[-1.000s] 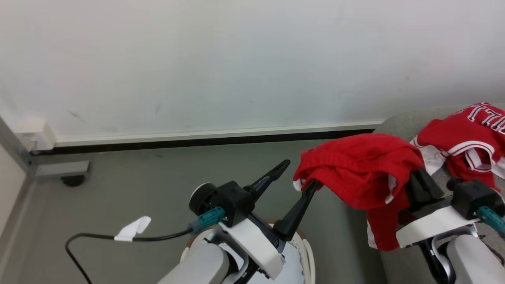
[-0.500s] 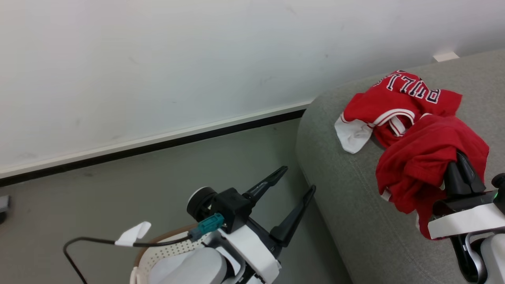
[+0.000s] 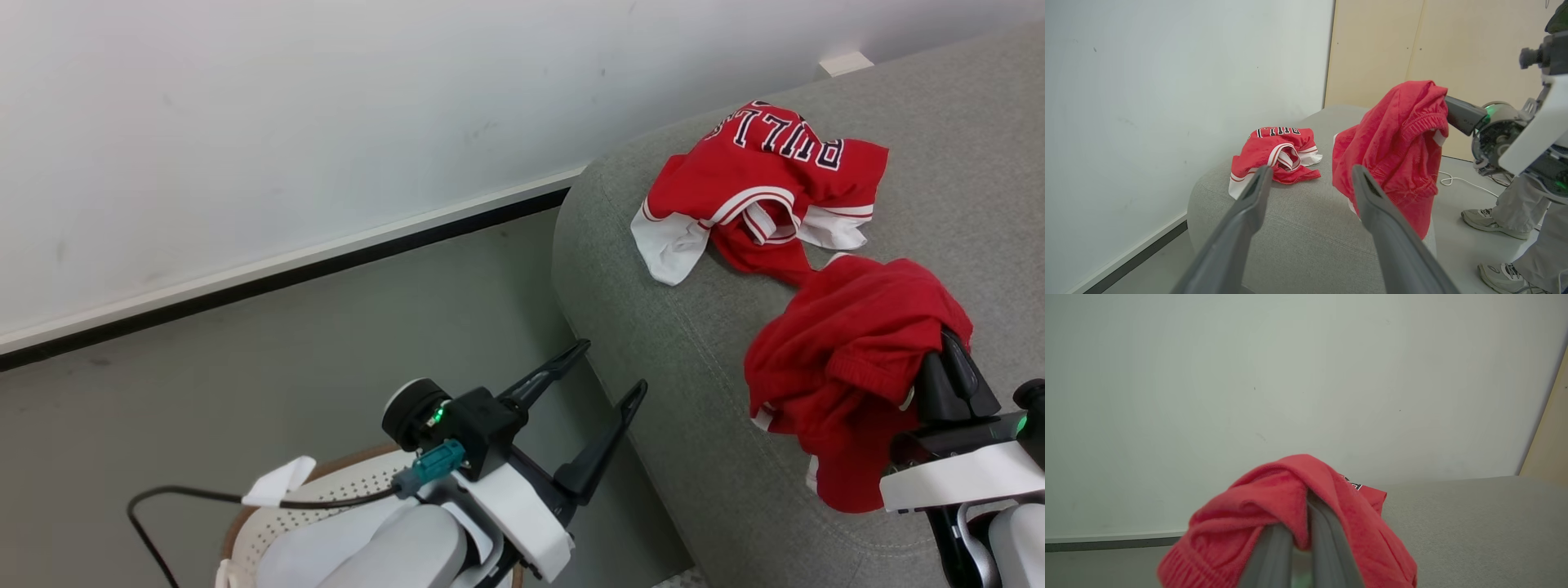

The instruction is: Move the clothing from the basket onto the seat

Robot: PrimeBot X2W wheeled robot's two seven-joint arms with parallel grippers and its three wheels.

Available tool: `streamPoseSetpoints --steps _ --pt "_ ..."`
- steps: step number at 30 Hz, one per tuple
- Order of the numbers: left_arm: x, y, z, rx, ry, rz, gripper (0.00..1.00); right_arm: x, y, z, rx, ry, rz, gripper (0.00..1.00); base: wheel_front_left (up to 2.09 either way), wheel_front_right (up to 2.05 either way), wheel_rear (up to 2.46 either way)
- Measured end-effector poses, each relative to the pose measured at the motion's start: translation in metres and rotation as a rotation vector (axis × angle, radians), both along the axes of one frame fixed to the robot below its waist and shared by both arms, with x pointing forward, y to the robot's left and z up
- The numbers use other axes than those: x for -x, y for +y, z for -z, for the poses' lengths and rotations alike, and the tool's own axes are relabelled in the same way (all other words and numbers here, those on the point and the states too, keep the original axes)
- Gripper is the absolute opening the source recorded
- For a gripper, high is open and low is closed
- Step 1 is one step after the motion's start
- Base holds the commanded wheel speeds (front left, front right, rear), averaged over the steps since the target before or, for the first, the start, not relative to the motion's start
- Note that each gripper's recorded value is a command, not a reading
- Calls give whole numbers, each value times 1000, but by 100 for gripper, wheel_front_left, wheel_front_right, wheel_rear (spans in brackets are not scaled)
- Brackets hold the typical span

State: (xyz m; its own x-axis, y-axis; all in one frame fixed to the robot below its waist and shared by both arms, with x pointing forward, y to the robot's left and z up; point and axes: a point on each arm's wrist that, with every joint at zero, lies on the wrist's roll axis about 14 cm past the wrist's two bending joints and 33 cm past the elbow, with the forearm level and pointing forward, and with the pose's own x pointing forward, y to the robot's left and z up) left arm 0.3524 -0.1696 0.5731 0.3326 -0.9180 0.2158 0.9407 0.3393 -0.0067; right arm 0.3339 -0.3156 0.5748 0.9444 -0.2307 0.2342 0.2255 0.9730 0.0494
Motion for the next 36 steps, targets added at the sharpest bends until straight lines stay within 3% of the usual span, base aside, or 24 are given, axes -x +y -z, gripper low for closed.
streamPoseSetpoints --steps 11,23,32,36 --pt "-10 6 5 5 13 -22 100 -15 -1 -4 26 1 -10 0 0 0 0" --pt "-44 24 36 -28 76 -70 100 -77 -41 -62 217 -16 -10 0 0 0 0" --pt "-76 42 78 -68 154 -109 100 -133 -93 -58 321 130 72 0 0 0 0" --pt "-92 51 96 -73 182 -138 100 -156 -114 -27 316 247 109 0 0 0 0"
